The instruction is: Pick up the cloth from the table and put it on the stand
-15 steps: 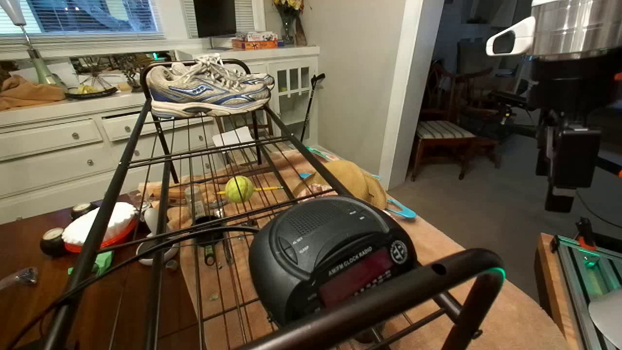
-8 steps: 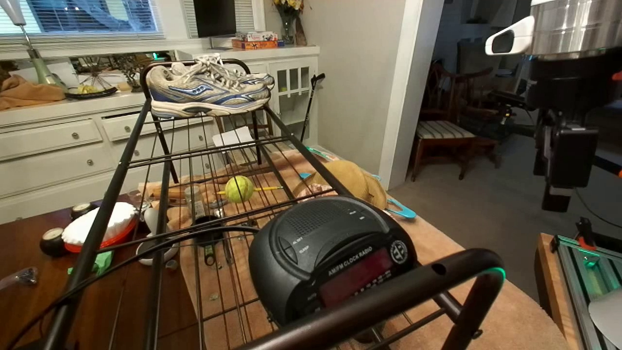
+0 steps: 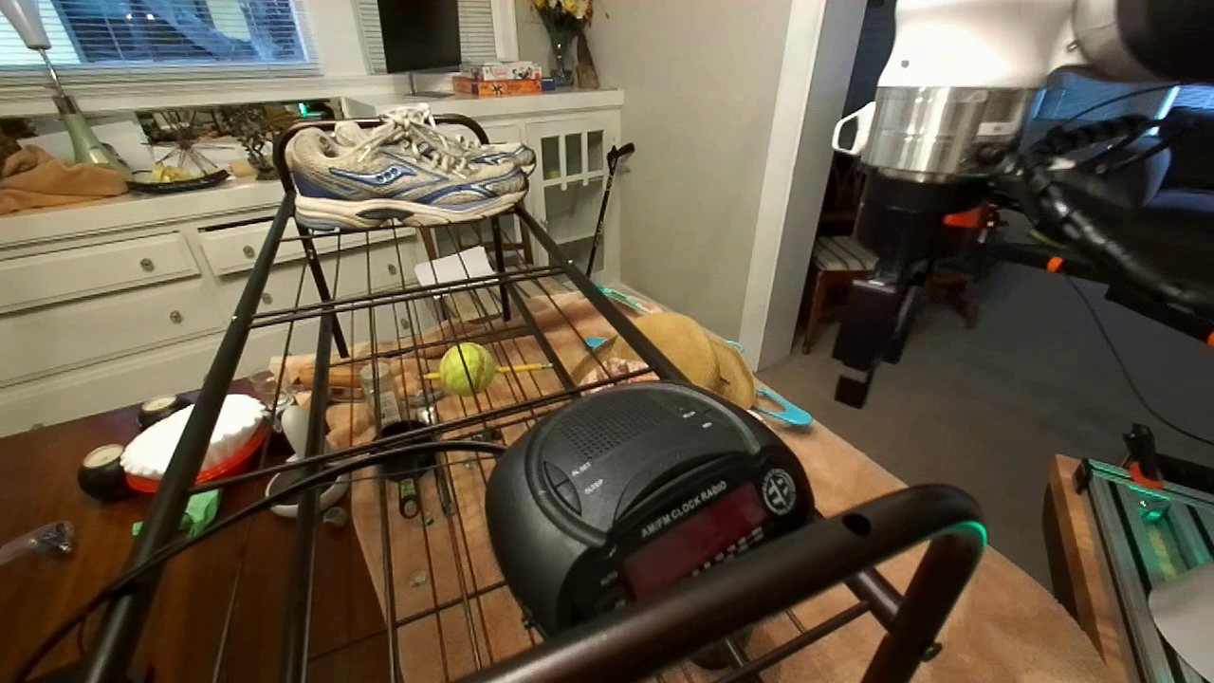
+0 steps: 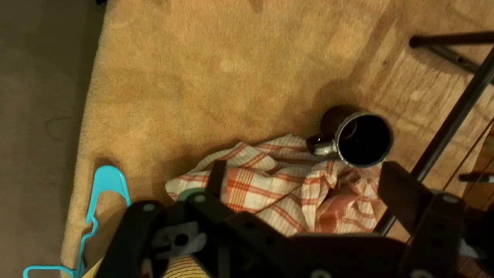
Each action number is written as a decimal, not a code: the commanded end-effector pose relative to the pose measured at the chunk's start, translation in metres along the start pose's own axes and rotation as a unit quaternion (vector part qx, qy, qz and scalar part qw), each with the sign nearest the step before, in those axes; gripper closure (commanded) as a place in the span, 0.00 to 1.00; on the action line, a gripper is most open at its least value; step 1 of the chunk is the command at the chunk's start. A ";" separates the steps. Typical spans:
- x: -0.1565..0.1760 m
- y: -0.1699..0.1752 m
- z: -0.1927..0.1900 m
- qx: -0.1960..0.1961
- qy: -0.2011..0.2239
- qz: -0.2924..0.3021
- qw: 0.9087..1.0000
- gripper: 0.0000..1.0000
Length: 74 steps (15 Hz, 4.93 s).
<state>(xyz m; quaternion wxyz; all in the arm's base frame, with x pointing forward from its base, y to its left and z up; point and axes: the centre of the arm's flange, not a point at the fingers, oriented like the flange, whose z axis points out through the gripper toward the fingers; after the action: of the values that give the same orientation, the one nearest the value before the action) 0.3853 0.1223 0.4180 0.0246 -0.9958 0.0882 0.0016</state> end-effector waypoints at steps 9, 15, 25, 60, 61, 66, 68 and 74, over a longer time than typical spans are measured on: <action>0.111 0.001 0.093 0.020 0.114 0.119 0.986 0.00; 0.117 0.013 0.090 0.019 0.125 0.132 0.983 0.00; 0.139 0.013 0.125 0.042 0.165 0.139 0.976 0.03; 0.169 0.066 -0.096 0.166 0.329 0.256 0.894 0.98; 0.168 0.062 -0.107 0.172 0.338 0.252 0.890 0.98; 0.166 0.034 -0.166 0.203 0.388 0.218 0.872 0.98; 0.164 0.022 -0.192 0.219 0.407 0.206 0.863 0.98; 0.152 -0.022 -0.247 0.283 0.436 0.163 0.839 0.98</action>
<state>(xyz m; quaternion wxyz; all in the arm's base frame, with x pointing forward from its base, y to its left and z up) 0.5395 0.0861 0.6453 0.2271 -0.8238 0.2701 -0.4436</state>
